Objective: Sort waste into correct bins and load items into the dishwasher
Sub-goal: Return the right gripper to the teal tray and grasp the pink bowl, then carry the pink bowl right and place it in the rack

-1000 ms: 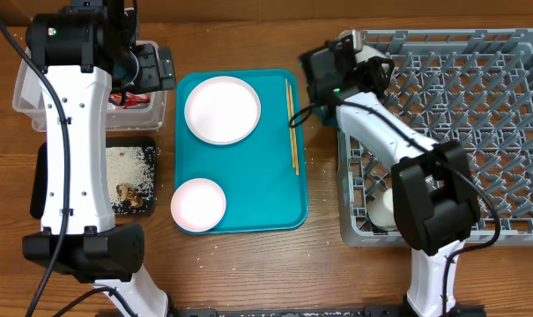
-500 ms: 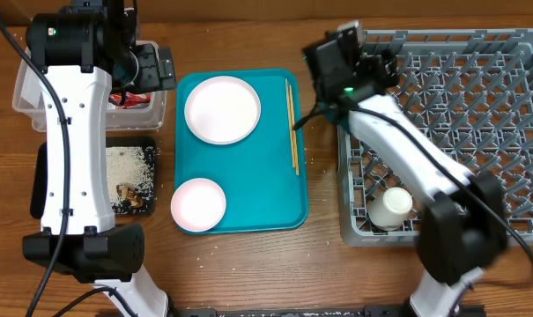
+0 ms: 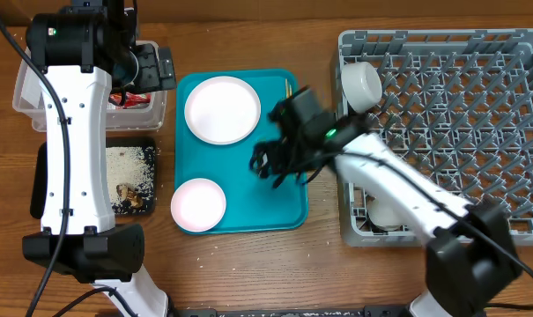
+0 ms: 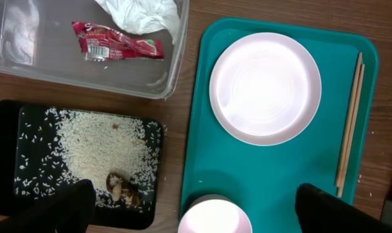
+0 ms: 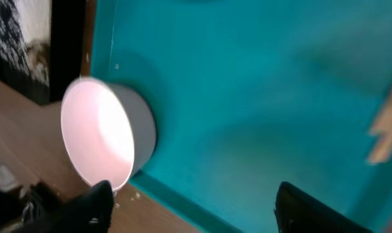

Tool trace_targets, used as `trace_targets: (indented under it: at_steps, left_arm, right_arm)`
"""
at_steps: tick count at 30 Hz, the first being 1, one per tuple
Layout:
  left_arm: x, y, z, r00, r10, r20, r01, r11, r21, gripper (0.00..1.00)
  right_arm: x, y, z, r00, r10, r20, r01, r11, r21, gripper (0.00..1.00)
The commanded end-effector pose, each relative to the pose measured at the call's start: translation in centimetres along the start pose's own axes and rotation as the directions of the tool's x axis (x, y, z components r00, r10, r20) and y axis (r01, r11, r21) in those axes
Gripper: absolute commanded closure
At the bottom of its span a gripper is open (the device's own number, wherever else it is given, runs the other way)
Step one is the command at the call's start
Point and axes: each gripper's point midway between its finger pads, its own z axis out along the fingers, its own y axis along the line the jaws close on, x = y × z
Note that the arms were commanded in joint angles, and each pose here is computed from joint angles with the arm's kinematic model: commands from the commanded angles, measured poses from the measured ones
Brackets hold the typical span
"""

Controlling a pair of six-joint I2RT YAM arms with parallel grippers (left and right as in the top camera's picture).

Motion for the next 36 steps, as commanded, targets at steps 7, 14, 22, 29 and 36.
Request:
trace_targets:
  at_steps: [7, 14, 22, 29, 36]
  left_arm:
    - [-0.2, 0.0, 0.0, 1.000, -0.014, 0.005, 0.014, 1.000, -0.004, 0.00]
    - [-0.2, 0.0, 0.0, 1.000, -0.014, 0.005, 0.014, 1.000, -0.004, 0.00]
    - [-0.3, 0.0, 0.0, 1.000, -0.014, 0.006, 0.014, 1.000, -0.004, 0.00]
    - [-0.3, 0.0, 0.0, 1.000, -0.014, 0.006, 0.014, 1.000, -0.004, 0.00]
    - [-0.2, 0.0, 0.0, 1.000, -0.014, 0.005, 0.014, 1.000, -0.004, 0.00]
  right_arm:
    - [2.4, 3.1, 5.1, 0.996, 0.034, 0.080, -0.044, 0.991, 0.124, 0.29]
    - [2.8, 2.7, 8.7, 0.996, 0.056, 0.069, -0.065, 0.989, 0.136, 0.36]
    - [3.3, 1.8, 9.2, 0.997, 0.068, 0.044, -0.075, 0.984, 0.161, 0.76]
    - [-0.8, -4.3, -1.0, 0.970, 0.117, 0.212, -0.197, 0.888, 0.414, 0.96]
    - [-2.7, -10.5, -18.2, 0.831, 0.025, 0.555, -0.434, 0.653, 0.620, 0.96]
